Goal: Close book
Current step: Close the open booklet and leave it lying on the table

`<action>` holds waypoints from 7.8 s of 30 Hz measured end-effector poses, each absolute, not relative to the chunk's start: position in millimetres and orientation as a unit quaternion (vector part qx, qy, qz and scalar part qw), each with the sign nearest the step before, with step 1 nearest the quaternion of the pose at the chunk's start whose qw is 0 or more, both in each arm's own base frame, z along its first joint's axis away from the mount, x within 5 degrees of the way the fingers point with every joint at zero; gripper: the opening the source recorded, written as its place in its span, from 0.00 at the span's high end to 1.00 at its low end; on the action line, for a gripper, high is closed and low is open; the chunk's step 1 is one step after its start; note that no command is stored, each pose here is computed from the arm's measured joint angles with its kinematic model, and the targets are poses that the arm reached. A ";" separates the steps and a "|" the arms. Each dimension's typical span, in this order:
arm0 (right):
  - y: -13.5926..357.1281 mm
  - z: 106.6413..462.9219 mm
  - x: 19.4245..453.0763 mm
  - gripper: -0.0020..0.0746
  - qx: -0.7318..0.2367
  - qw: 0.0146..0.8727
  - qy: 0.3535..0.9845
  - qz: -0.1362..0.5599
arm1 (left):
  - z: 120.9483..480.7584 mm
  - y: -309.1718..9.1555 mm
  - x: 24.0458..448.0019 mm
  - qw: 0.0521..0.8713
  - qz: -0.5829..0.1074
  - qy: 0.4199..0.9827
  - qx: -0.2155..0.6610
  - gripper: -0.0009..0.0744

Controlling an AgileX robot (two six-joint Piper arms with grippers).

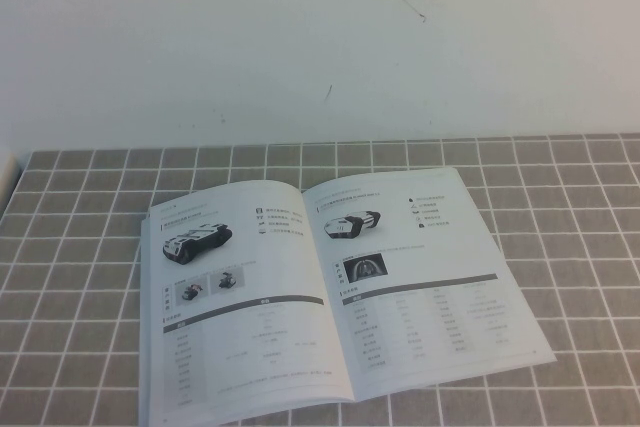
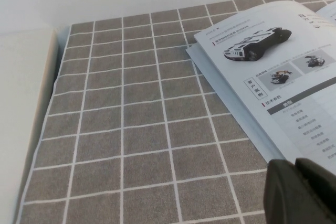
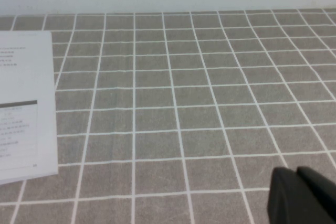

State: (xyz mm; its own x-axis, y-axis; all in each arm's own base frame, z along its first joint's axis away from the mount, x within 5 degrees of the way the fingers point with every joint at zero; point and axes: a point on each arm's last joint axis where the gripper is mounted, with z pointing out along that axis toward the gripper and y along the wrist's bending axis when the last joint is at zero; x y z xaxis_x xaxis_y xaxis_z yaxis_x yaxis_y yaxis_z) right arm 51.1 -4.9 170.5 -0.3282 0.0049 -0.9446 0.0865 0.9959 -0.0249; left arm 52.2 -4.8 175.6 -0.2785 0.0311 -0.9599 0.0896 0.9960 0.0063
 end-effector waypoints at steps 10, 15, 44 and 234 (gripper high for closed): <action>-5.6 191.9 56.3 0.98 0.011 0.682 0.729 -0.056 | 201.8 -4.6 56.1 0.716 -0.023 0.697 0.035 0.99; -4.4 223.1 53.0 0.98 0.005 0.798 0.600 -0.064 | 230.6 -3.9 50.7 0.819 -0.025 0.572 0.028 0.99; -3.0 332.4 29.9 0.98 0.007 0.806 0.588 -0.068 | 254.6 1.5 37.8 0.896 -0.028 0.443 -0.006 0.99; 144.8 130.3 436.7 0.98 -0.376 0.086 0.904 0.185 | 147.0 -42.1 340.4 0.216 -0.114 0.968 -0.050 0.99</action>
State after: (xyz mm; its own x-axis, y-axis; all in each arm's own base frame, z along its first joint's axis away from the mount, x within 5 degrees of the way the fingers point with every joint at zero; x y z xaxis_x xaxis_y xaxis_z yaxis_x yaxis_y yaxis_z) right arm 436.7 144.8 130.3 -0.7032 -0.6474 -0.2939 -0.7108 0.6494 0.2701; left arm 340.4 -42.1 147.0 -0.9015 -0.1458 -0.4075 -0.0473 0.9691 -0.2420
